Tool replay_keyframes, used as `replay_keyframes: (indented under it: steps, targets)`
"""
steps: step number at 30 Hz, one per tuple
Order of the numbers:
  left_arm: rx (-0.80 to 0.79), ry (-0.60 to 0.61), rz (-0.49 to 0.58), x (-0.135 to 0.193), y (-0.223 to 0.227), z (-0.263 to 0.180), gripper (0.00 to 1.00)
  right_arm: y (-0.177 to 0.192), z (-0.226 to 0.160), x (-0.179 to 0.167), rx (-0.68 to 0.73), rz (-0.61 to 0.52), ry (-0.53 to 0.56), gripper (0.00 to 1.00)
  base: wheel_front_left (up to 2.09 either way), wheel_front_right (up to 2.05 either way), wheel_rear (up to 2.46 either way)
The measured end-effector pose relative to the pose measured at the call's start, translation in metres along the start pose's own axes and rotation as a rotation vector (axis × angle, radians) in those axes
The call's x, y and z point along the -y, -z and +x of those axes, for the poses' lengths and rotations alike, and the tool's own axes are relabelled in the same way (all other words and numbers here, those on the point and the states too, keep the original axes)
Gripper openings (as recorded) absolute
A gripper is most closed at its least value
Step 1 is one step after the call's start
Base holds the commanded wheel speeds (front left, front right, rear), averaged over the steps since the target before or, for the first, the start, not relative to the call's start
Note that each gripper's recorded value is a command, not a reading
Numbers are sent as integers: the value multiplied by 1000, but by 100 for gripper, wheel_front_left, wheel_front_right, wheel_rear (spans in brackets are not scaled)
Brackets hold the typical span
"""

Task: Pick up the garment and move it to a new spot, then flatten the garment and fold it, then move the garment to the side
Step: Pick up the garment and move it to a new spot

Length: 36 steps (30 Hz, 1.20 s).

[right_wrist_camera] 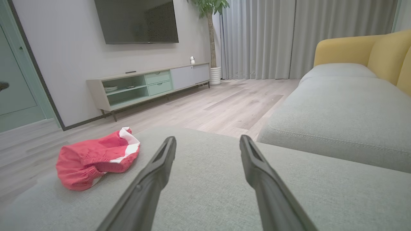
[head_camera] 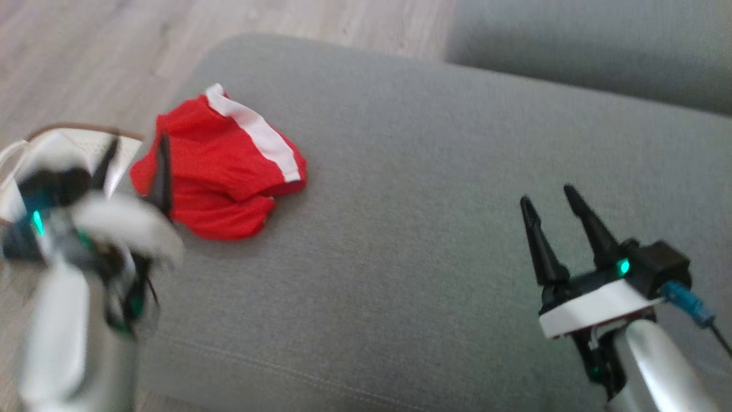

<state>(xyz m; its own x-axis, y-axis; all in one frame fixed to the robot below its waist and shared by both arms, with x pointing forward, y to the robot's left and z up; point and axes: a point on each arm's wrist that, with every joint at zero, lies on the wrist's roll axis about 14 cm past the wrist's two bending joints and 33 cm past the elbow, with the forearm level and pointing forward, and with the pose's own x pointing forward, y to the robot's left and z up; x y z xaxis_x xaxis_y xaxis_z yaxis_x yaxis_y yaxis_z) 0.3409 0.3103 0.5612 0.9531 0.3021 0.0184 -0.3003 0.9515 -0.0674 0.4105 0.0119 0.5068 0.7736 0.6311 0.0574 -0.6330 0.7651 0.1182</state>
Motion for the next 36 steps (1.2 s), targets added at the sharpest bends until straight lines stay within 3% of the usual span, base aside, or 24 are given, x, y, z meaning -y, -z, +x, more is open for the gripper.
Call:
replay_keyframes:
  steps: [2, 5, 6, 10, 15, 20, 26, 27, 28, 29, 30, 36]
  targets:
    - [-43, 17, 36, 1, -11, 29, 100, 0, 4, 9, 5, -3, 9, 100, 0, 0, 0]
    - [-104, 6, -1, -2, -9, 54, 100, 4, 6, 19, 0, -1, 21, 100, 0, 0, 0]
    - [-229, -7, -2, -6, 13, 73, 100, 10, 7, 25, -9, 8, 30, 100, 0, 0, 0]
    - [-486, -48, -47, -14, 71, 91, 100, 17, 11, 41, -15, 29, 57, 100, 0, 0, 0]
    - [-742, -60, -87, -4, 135, 96, 100, 25, 10, 65, -24, 26, 96, 100, 0, 0, 0]
    - [-1022, -68, -85, 5, 201, 73, 100, 36, 7, 81, -40, 44, 132, 100, 0, 0, 0]
    - [-1127, -26, -112, 14, 219, 71, 100, 50, -2, 97, -73, 56, 176, 100, 0, 0, 0]
    - [-1129, -17, -116, 16, 218, 71, 81, 50, -2, 97, -72, 55, 177, 100, 0, 0, 0]
    - [-1126, -15, -119, 16, 216, 72, 47, 49, -2, 96, -72, 54, 177, 100, 0, 0, 0]
    - [-1121, -6, -121, 17, 213, 72, 7, 48, -2, 96, -70, 51, 176, 100, 0, 0, 0]
    - [-1118, 1, -124, 18, 212, 71, 0, 47, -2, 96, -69, 50, 177, 100, 0, 0, 0]
    - [-988, 57, -74, 24, 182, 81, 0, 27, -5, 89, -32, 36, 174, 100, 0, 0, 0]
